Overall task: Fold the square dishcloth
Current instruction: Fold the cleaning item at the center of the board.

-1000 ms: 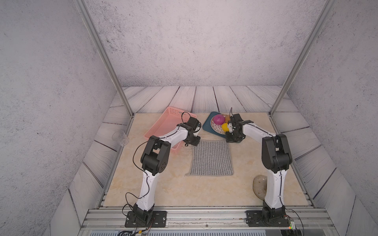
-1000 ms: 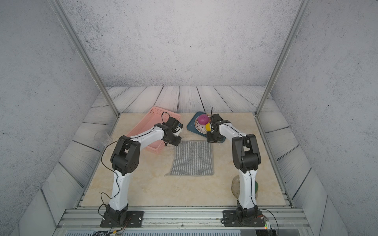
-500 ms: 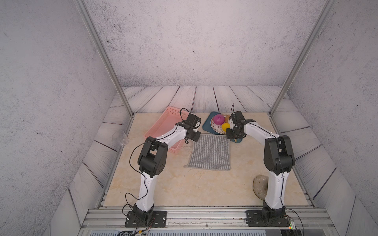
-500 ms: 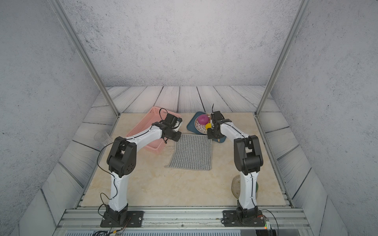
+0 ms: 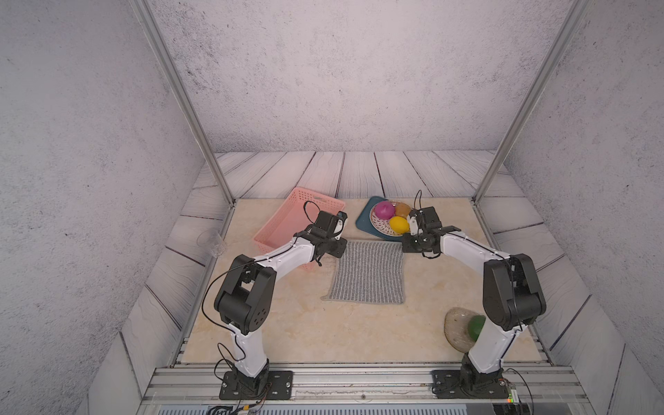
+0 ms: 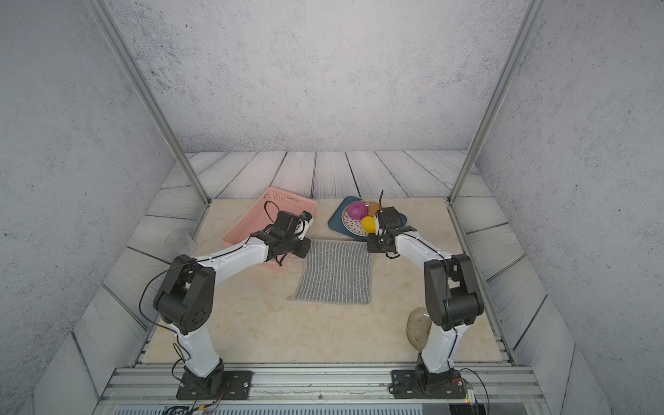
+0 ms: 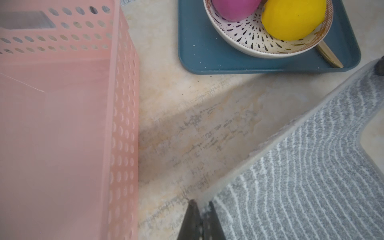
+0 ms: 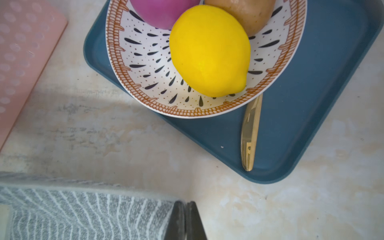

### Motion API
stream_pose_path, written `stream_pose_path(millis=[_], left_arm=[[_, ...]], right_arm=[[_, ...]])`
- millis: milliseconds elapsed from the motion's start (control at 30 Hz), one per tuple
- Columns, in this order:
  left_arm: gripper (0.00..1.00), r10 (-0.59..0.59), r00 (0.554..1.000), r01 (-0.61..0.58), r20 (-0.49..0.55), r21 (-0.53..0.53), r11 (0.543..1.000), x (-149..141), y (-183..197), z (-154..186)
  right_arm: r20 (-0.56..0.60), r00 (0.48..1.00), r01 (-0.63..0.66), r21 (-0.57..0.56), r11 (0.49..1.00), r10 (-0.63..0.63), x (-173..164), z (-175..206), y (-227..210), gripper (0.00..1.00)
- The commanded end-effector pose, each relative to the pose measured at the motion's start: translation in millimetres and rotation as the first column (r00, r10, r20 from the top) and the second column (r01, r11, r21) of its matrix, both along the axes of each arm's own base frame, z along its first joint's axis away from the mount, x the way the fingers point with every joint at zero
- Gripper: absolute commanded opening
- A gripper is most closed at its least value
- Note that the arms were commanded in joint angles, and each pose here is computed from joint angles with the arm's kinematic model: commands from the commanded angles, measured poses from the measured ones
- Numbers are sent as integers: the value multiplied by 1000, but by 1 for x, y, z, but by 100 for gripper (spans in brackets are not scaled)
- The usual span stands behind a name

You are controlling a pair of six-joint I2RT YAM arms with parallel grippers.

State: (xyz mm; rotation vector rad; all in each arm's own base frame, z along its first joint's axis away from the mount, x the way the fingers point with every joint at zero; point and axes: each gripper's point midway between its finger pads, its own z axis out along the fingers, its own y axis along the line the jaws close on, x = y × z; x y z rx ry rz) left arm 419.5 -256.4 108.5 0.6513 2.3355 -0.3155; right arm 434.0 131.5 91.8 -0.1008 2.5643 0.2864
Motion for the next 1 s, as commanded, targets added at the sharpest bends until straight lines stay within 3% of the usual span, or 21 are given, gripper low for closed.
stream_pose_path(millis=[0, 267, 467, 967], left_arm=[[0, -6, 998, 7, 56, -25, 1000, 2, -3, 16], [0, 11, 997, -11, 79, -10, 1000, 27, -11, 28], [0, 26, 998, -28, 65, 28, 999, 45, -15, 13], [0, 11, 997, -8, 79, -32, 999, -3, 3, -1]], right_arm=[[53, 998, 14, 25, 1000, -15, 2, 17, 0, 0], [58, 998, 24, -60, 998, -20, 25, 28, -6, 0], [40, 999, 15, -75, 997, -12, 41, 26, -2, 0], [55, 999, -3, 53, 999, 0, -7, 10, 5, 0]])
